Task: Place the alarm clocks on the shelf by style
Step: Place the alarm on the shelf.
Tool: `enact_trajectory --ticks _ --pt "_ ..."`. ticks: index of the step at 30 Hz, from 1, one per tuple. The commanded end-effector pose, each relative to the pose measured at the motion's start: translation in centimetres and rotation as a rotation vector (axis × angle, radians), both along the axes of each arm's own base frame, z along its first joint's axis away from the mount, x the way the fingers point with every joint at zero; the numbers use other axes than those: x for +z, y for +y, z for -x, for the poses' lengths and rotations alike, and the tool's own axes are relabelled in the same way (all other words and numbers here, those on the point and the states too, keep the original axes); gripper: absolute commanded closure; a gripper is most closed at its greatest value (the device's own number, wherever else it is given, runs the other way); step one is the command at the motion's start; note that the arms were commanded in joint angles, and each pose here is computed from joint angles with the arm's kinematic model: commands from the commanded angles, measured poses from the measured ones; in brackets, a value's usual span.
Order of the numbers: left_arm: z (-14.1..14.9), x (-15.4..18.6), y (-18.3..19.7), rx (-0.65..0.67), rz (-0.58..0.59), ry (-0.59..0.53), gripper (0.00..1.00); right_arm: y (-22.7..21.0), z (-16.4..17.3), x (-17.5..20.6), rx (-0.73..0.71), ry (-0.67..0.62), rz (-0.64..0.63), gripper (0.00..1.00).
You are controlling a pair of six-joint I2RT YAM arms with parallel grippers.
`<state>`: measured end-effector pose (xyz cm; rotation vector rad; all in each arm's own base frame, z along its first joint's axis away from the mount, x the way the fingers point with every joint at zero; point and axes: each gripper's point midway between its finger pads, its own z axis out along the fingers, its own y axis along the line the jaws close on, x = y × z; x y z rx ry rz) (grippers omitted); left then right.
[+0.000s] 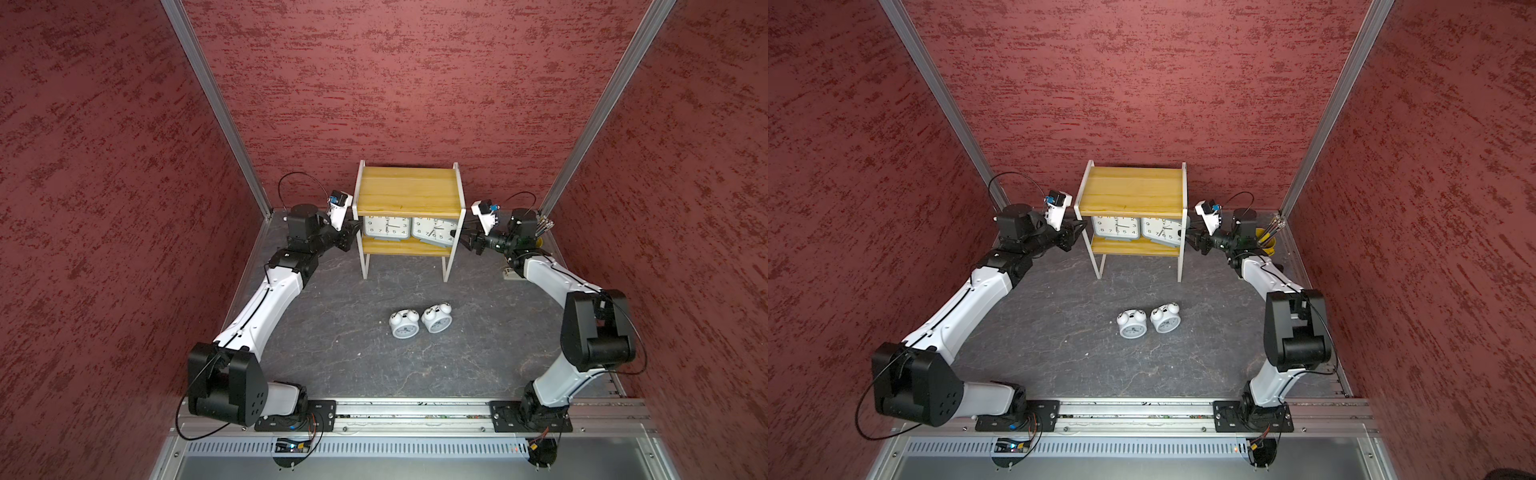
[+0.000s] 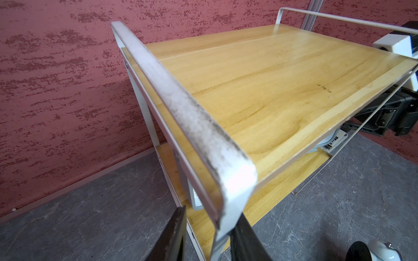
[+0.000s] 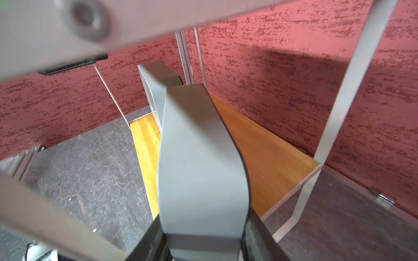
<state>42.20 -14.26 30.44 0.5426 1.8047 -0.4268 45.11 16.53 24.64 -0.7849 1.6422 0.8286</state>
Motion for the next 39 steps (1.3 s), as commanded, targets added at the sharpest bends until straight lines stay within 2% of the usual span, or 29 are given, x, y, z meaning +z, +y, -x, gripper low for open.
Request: enact_trajectory --ticks 1,5,9,17,21,23,29,32,35,39 --pt "-0.1 -0.1 0.5 0.009 -0.009 -0.001 0.65 0.3 -0.3 0.3 0.007 -0.003 0.009 0.55" --pt "0.0 -0.2 0.4 0.006 -0.008 0.002 0.65 0.0 -0.6 0.8 -0.029 -0.021 0.024 0.39" --pt "0.0 -0.2 0.4 0.006 -0.009 0.002 0.65 -0.8 -0.6 1.4 -0.095 -0.054 0.046 0.28" --pt "0.1 -0.2 0.5 0.006 -0.011 0.0 0.65 -2.1 0.7 2.0 -0.189 -0.067 0.064 0.24" --pt "0.2 -0.1 0.4 0.003 -0.01 -0.001 0.65 -2.6 1.6 1.5 -0.219 -0.047 0.073 0.26" --pt "0.2 -0.1 0.4 0.004 -0.009 -0.001 0.65 -2.6 1.9 1.3 -0.224 -0.034 0.071 0.32" --pt "0.3 -0.1 0.3 -0.006 -0.004 -0.002 0.65 -2.3 2.2 0.9 -0.202 -0.007 0.048 0.59" --pt "0.3 -0.3 0.2 -0.01 -0.003 0.004 0.65 -2.0 2.0 0.8 -0.188 0.009 0.032 0.67" --pt "0.3 -0.2 0.1 -0.013 -0.001 0.004 0.65 -1.7 1.8 0.8 -0.179 0.016 0.026 0.7" --pt "0.4 -0.2 0.1 -0.014 -0.003 0.003 0.65 -1.4 1.7 1.0 -0.168 0.015 0.023 0.7"
